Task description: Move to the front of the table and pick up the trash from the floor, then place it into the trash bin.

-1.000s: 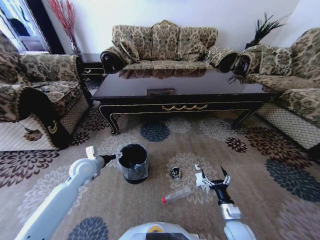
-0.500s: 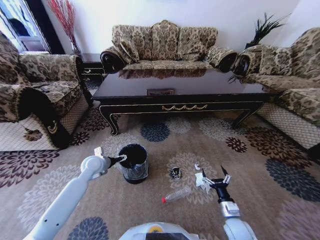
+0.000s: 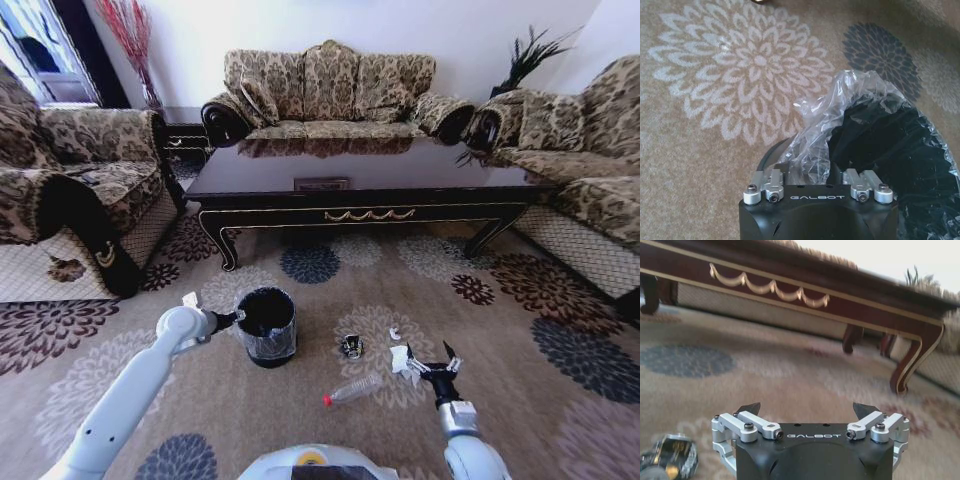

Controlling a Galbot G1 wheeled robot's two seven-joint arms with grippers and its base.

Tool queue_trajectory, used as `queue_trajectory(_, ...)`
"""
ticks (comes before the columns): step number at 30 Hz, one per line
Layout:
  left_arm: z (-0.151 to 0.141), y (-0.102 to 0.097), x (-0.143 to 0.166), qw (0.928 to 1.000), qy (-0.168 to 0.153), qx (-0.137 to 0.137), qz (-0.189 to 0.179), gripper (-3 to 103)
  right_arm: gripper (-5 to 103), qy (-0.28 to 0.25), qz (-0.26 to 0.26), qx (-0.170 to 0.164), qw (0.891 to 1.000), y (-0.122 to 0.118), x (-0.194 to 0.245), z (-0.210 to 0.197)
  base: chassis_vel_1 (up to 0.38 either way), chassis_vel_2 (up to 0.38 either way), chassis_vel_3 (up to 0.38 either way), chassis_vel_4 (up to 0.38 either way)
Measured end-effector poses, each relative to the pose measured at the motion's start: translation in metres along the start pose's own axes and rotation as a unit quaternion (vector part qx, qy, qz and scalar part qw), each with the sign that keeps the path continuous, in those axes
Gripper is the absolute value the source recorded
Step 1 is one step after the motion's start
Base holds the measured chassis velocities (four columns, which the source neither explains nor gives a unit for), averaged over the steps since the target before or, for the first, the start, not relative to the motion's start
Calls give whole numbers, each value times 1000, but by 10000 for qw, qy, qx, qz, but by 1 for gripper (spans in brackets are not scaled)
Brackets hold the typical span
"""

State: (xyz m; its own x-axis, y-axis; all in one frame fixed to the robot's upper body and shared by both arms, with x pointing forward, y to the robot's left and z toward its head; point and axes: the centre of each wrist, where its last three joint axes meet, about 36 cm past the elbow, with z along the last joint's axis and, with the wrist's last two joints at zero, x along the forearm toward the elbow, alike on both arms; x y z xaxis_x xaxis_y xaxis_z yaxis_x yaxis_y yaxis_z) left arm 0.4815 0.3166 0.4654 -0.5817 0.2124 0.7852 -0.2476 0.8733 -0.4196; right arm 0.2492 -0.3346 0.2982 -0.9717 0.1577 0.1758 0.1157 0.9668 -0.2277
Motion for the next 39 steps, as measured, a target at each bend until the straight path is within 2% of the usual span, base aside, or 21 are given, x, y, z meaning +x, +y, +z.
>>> queue_trajectory(2, 3, 0, -2, 10000, 47, 16, 6, 38, 100, 286, 13, -146, 9995, -1, -2, 3, 0, 0, 0, 0)
queue_trajectory(4, 4, 1, -3, 10000, 61, 22, -1, 38, 100, 350, 12, -177, 9992, -1, -4, 4, 0, 0, 0, 0)
queue_trajectory(7, 6, 2, -5, 9999, 92, 48, -8, 24, 100, 575, -26, -247, 9980, 2, -10, 8, 0, 0, 0, 0)
queue_trajectory(8, 6, 2, -5, 9999, 92, 48, -8, 24, 100, 575, -26, -247, 9980, 2, -10, 8, 0, 0, 0, 0)
queue_trajectory(11, 8, 1, -3, 9999, 135, 46, 51, 15, 100, 805, -80, -330, 9962, 4, -17, 14, 0, 0, 0, 0)
queue_trajectory(16, 9, -2, 5, 9997, 177, 10, 139, 11, 100, 1073, -83, -476, 9930, 3, -30, 17, 0, 0, 0, 0)
queue_trajectory(18, 8, -2, 13, 9998, 154, -3, 144, 4, 100, 1286, -90, -527, 9903, 0, -40, 18, 0, 0, 0, 0)
queue_trajectory(27, 8, 1, 40, 9996, 119, -240, 29, 4, 100, 1561, -93, -487, 9865, 3, -63, 30, 0, 0, 0, 0)
queue_trajectory(29, 11, 5, 50, 9989, 120, -435, -135, 4, 100, 1665, -112, -443, 9850, 6, -71, 39, 0, 0, 0, 0)
queue_trajectory(31, 12, 5, 52, 9986, 118, -487, -171, 4, 100, 1683, -114, -438, 9847, 7, -73, 41, 0, 0, 0, 0)
queue_trajectory(34, 13, 7, 67, 9961, 135, -796, -344, 4, 100, 1763, -122, -410, 9834, 9, -81, 48, 0, 0, 0, 0)
queue_trajectory(35, 13, 7, 67, 9961, 135, -796, -344, 4, 100, 1763, -122, -410, 9834, 9, -81, 48, 0, 0, 0, 0)
queue_trajectory(38, 13, 7, 77, 9925, 153, -1101, -501, 4, 100, 1823, -122, -383, 9824, 11, -88, 53, 0, 0, 0, 0)
queue_trajectory(39, 13, 7, 77, 9925, 153, -1101, -501, 4, 100, 1823, -122, -383, 9824, 11, -88, 53, 0, 0, 0, 0)
